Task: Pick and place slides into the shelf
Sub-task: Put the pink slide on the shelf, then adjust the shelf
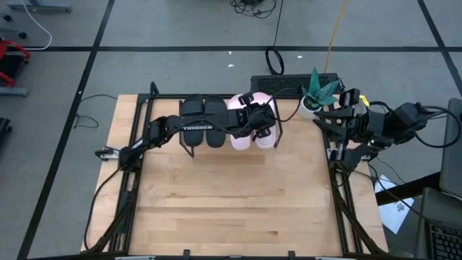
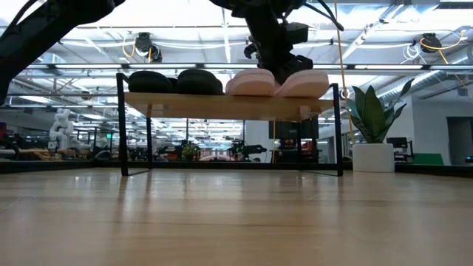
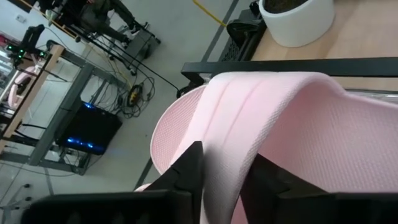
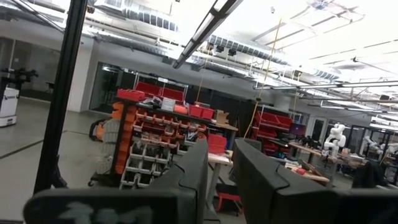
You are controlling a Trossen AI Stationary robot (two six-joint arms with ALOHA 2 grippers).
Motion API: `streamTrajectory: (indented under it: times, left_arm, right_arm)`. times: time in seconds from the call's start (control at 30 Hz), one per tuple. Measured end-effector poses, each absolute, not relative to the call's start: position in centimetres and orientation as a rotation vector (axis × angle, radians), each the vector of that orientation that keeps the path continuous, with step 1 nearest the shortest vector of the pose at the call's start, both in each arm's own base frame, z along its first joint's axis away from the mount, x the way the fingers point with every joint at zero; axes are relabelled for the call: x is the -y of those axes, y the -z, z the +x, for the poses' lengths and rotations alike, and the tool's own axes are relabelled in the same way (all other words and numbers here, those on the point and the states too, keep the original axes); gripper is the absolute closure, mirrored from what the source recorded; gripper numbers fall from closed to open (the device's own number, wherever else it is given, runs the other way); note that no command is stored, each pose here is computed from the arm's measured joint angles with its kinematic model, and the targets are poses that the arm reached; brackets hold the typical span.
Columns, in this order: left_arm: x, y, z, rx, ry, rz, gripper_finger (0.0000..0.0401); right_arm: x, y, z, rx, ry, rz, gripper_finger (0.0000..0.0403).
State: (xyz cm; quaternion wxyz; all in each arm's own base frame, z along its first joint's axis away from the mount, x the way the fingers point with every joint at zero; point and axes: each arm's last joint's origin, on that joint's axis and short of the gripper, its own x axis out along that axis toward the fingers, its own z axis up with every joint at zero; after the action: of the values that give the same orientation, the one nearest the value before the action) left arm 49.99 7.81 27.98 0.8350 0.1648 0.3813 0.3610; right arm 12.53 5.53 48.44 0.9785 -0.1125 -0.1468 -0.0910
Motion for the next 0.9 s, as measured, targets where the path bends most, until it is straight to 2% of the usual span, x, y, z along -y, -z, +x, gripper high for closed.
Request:
streamTrajectory:
  times: [0.37,0.9]
  left_arm:
    - [-7.8,-28.1,50.0,-0.795,-0.784,0.355,0.0276]
    - [-5.8,-28.6,50.6,-0.739,-0.759,0.382,0.0272]
  right_arm:
    - [-5.6,-48.4,12.6,0.288,0.181,-0.232,0.0335]
    - [-5.6,-48.3,12.6,0.283,0.18,-0.235,0.0335]
